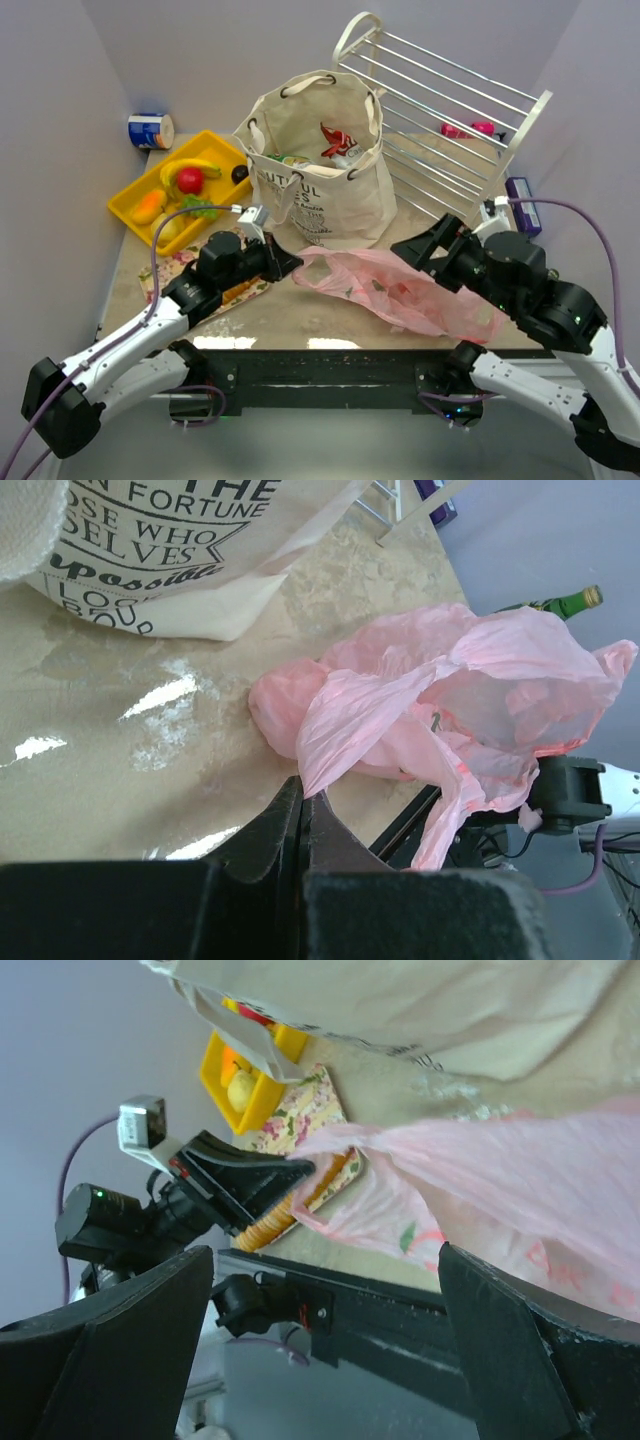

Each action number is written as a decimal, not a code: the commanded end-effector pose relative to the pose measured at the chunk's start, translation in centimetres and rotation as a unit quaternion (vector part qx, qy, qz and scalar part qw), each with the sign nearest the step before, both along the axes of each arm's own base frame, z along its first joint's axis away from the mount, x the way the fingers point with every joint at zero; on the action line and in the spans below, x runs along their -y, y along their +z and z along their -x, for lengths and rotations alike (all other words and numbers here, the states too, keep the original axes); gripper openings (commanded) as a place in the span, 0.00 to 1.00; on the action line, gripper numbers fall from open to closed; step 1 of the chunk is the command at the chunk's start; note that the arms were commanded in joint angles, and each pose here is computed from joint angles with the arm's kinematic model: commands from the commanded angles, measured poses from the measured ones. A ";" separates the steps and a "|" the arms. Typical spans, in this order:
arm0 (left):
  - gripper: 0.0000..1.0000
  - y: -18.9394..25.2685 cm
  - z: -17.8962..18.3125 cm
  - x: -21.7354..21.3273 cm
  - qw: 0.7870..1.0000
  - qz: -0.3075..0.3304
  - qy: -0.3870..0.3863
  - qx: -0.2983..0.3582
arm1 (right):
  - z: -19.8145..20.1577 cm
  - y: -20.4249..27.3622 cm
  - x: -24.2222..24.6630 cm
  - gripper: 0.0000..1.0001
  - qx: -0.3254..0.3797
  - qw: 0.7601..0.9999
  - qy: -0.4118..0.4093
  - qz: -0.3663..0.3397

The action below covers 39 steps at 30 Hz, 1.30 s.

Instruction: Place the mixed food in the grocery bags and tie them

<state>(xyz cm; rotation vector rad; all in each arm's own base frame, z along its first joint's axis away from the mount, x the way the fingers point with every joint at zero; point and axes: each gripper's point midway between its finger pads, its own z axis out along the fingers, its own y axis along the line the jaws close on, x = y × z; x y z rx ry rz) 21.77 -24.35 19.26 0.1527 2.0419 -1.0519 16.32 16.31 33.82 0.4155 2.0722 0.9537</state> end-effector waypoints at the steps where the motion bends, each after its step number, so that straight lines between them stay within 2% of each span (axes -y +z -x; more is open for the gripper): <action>1: 0.00 2.9 -1.1 0.8 0.999 0.031 0.002 0.039 | 2.7 -5.1 3.7 0.99 -0.113 0.991 -0.065 0.031; 3: 0.00 3.1 -1.3 0.9 0.999 0.025 -0.002 0.044 | 2.5 -5.8 4.4 0.99 -0.096 0.992 -0.068 0.053; 5: 0.00 3.4 -1.6 0.9 0.998 0.014 -0.008 0.058 | 1.4 -6.7 4.6 0.99 -0.048 0.991 -0.042 0.116; 9: 0.00 3.4 -2.5 -0.2 0.996 -0.047 0.007 0.073 | -0.9 -4.6 3.0 0.99 0.049 0.986 0.008 0.160; 10: 0.00 3.6 -3.0 -0.8 0.994 -0.069 0.017 0.089 | -1.5 -2.8 2.1 0.98 0.093 0.981 0.033 0.164; 12: 0.00 4.3 -3.4 -1.5 0.990 -0.093 0.027 0.099 | -2.4 -2.0 0.6 0.98 0.116 0.974 0.064 0.184; 13: 0.00 4.9 -3.8 -1.8 0.987 -0.109 0.028 0.118 | -2.9 -0.4 0.0 0.98 0.150 0.964 0.086 0.201; 16: 0.00 5.4 -3.8 -2.5 0.981 -0.138 0.023 0.137 | -4.1 0.5 -2.1 0.98 0.187 0.940 0.145 0.244; 22: 0.00 5.6 -4.1 -3.0 0.975 -0.166 0.015 0.150 | -5.3 -4.2 -5.5 0.98 0.175 0.888 0.270 0.327; 26: 0.00 5.8 -4.8 -3.6 0.971 -0.182 0.024 0.152 | -5.7 -7.3 -5.7 0.98 0.168 0.869 0.296 0.360; 30: 0.00 6.3 -5.5 -4.3 0.966 -0.199 0.032 0.162 | -6.3 -9.1 -4.6 0.96 0.156 0.862 0.282 0.392; 33: 0.00 7.2 -6.0 -4.5 0.961 -0.210 0.032 0.179 | -6.3 -10.4 -4.6 0.78 0.137 0.857 0.292 0.401; 34: 0.00 7.5 -6.5 -4.9 0.958 -0.216 0.044 0.184 | -6.0 -10.6 -5.1 0.64 0.134 0.858 0.304 0.393; 36: 0.00 8.8 -7.2 -5.2 0.951 -0.225 0.053 0.204 | -5.8 -10.7 -6.0 0.49 0.121 0.861 0.319 0.378; 37: 0.00 8.8 -7.6 -5.4 0.948 -0.235 0.058 0.206 | -5.4 -10.6 -6.6 0.31 0.118 0.863 0.329 0.365; 39: 0.00 9.7 -8.5 -5.7 0.941 -0.248 0.068 0.220 | -5.1 -9.9 -8.0 0.15 0.113 0.876 0.335 0.330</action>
